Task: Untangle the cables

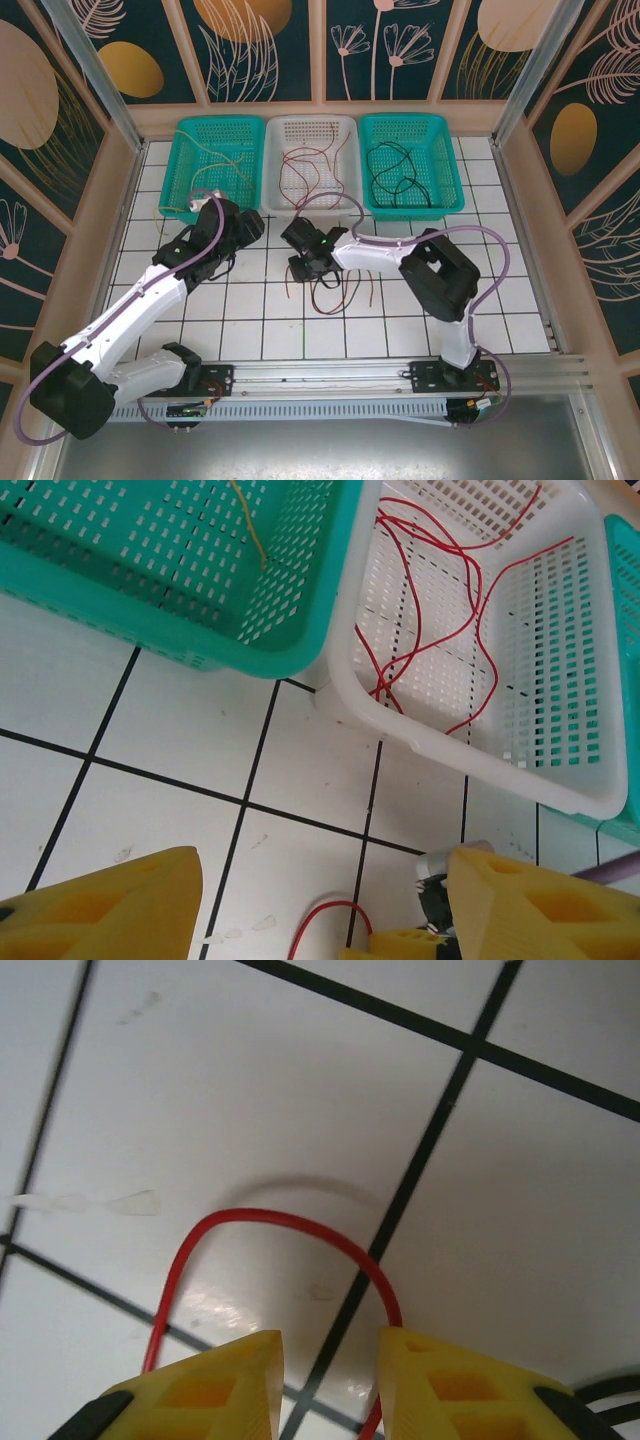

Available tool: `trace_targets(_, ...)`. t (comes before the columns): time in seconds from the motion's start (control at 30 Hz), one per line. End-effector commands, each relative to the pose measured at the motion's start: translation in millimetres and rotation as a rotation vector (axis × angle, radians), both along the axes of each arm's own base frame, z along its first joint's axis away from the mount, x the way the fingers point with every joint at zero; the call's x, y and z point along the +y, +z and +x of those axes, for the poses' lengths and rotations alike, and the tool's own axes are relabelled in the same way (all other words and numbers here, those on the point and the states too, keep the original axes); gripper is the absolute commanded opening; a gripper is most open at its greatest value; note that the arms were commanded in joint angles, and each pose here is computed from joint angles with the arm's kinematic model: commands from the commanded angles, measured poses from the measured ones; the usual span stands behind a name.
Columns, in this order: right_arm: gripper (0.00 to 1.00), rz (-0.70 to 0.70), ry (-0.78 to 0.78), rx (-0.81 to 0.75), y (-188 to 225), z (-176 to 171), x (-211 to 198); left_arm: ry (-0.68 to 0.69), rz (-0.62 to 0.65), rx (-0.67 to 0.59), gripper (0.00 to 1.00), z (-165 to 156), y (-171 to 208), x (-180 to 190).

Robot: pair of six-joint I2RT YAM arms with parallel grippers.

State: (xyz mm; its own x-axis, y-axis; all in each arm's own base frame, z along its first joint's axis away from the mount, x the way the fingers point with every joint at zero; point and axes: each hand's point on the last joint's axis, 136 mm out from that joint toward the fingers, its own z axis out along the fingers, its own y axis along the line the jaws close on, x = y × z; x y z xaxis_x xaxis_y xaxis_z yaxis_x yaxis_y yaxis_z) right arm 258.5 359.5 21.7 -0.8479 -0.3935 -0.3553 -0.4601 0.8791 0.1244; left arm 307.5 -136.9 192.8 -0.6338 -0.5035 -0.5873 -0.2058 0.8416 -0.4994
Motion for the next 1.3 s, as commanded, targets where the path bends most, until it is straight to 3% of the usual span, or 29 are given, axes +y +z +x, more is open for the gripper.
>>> trace_targets(0.0, 0.32, -0.102, -0.028, -0.023, -9, 0, -12, -0.032, -0.026, -0.040, 0.65, 3, 14, -6)
trace_targets(0.2, 0.32, -0.125, -0.054, -0.026, -15, 0, -16, -0.064, -0.044, -0.029, 0.65, 4, 7, -13)
trace_targets(0.53, 0.33, 0.030, -0.111, -0.075, 46, 11, -1, -0.064, -0.040, -0.025, 0.64, 2, 0, -12)
trace_targets(0.7, 0.32, -0.042, -0.128, -0.040, 21, 10, -11, -0.071, -0.046, -0.020, 0.64, 1, -3, -13)
trace_targets(1.03, 0.29, -0.036, -0.133, 0.019, -5, 7, -10, -0.096, -0.051, -0.022, 0.64, 0, -3, -17)
trace_targets(1.27, 0.11, -0.030, -0.136, 0.018, -6, 7, -13, -0.113, -0.064, -0.048, 0.64, 3, 5, -21)
